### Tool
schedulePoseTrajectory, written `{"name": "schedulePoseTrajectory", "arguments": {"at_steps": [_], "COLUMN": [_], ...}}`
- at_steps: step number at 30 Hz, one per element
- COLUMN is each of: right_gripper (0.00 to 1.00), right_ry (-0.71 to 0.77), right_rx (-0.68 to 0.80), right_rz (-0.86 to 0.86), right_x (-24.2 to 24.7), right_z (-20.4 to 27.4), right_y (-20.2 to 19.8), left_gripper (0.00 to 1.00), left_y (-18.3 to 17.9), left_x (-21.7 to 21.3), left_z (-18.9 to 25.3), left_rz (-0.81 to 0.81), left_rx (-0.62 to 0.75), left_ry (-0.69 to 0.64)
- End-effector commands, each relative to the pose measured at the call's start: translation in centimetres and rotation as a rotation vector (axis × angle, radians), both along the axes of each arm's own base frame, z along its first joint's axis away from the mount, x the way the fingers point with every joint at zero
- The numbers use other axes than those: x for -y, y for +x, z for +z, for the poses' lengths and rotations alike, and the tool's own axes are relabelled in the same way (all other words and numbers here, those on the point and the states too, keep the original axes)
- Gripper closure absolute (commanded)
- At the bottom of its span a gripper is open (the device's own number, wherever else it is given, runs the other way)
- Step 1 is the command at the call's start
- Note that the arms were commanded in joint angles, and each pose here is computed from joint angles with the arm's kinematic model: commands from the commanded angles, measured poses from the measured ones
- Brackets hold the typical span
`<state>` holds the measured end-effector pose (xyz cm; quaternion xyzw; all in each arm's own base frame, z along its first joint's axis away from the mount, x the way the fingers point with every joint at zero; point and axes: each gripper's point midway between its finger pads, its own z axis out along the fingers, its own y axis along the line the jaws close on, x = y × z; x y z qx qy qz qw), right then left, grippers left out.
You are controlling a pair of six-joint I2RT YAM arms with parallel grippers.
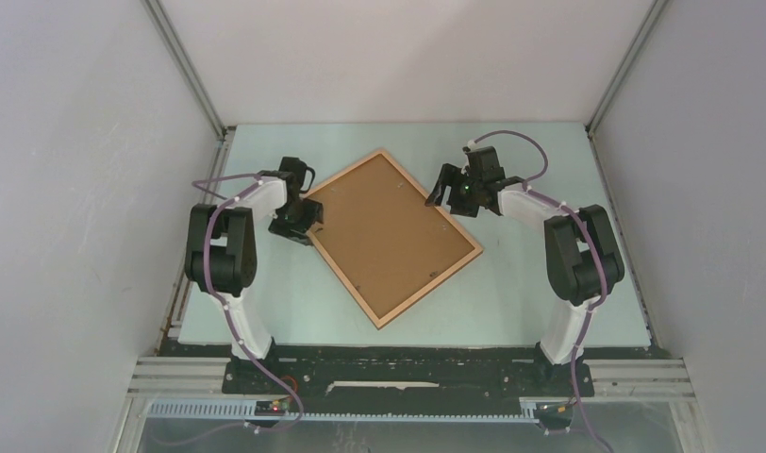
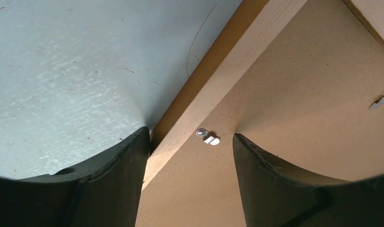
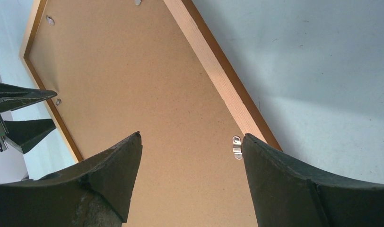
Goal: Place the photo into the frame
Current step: Install the photo frame at the center of the board.
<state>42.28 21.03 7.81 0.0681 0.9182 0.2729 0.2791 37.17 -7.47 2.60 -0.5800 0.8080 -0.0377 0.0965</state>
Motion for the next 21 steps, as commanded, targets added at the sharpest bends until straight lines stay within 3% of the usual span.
{"name": "schedulePoseTrajectory", "arguments": {"at_steps": [1, 5, 11, 21], "right_gripper": [0.15, 0.15, 0.15, 0.16], "right_ry": [0.019, 0.018, 0.022, 0.021], "right_rx": [0.014, 0.015, 0.014, 0.011], "right_rz": [-0.002, -0.001, 0.000, -0.001], "right_x": [0.0, 0.0, -0.1, -0.1], "right_z": [0.0, 0.0, 0.0, -0.1], "right_y": [0.5, 0.5, 0.5, 0.4], "left_gripper": [0.32, 0.40, 0.44, 0.73], "left_y": [1.0, 0.9, 0.4, 0.1], "left_x": [-0.2, -0.1, 0.3, 0.0], "left_z": [0.8, 0.6, 0.3, -0.5], "left_rz": [0.022, 0.008, -0.032, -0.137], "left_rx": [0.020, 0.015, 0.016, 0.038], "left_ry": [0.023, 0.027, 0.043, 0.066]}}
